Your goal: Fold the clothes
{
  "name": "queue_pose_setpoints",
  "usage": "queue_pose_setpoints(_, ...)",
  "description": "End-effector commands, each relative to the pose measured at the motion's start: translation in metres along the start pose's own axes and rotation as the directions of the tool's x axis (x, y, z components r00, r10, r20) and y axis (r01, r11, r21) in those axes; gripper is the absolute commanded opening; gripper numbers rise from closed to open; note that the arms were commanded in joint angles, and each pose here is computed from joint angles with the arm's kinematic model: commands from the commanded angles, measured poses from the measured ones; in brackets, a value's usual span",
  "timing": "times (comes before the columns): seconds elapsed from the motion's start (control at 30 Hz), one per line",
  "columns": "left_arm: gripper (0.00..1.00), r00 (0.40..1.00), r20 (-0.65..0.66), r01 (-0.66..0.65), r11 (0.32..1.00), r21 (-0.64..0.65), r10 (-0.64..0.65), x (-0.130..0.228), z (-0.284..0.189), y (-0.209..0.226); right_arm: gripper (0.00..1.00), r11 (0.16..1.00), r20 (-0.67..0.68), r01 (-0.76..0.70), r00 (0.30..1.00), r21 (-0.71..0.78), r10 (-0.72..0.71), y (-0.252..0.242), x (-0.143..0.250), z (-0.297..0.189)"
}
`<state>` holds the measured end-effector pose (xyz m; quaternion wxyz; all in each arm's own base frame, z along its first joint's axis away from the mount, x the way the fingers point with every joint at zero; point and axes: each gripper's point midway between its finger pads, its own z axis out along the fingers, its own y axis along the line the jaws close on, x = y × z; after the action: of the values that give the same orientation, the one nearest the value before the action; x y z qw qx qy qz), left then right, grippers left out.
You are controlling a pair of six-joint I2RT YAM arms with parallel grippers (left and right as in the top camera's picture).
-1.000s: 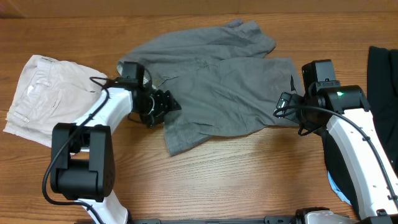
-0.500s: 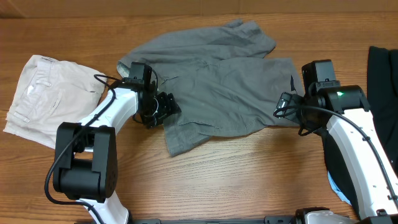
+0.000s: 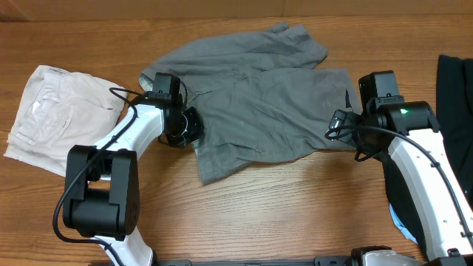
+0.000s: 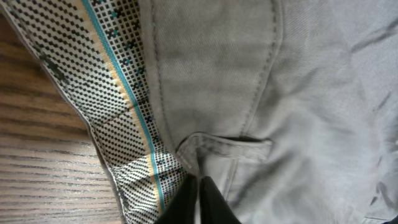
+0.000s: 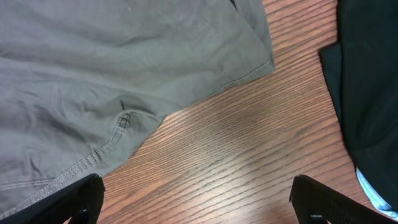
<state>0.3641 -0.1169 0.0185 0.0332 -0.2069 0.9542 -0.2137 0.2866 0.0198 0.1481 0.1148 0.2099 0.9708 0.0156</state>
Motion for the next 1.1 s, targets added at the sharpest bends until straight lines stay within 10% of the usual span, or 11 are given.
queue_pose_setpoints(0.0,0.04,1.000,-0.005,0.001,1.000,0.013,-0.001,-0.003,0.001,-0.004,1.00,1.000,0.025,-0.001,1.000,-0.001,0.001,0.001,-0.007,-0.005)
queue_pose_setpoints(0.23,0.04,0.988,-0.152,-0.023,0.997,0.080,0.035,0.030,-0.007,-0.012,1.00,1.000,0.031,0.000,1.000,0.011,0.000,-0.001,-0.008,-0.005)
queue_pose_setpoints(0.6,0.04,0.980,-0.194,-0.014,0.964,-0.266,-0.040,0.057,-0.043,0.057,1.00,0.999,0.033,-0.001,0.999,0.043,0.000,-0.007,-0.007,-0.005)
queue_pose_setpoints(0.8,0.85,1.000,0.013,0.028,0.988,-0.154,-0.027,-0.007,-0.073,0.040,1.00,0.999,0.030,-0.001,1.000,0.045,0.000,-0.008,-0.006,-0.005)
queue_pose_setpoints(1.07,0.72,0.992,0.126,0.001,1.000,-0.009,0.000,-0.043,-0.081,0.017,1.00,0.999,0.033,-0.003,0.999,0.043,0.002,-0.008,-0.007,-0.002)
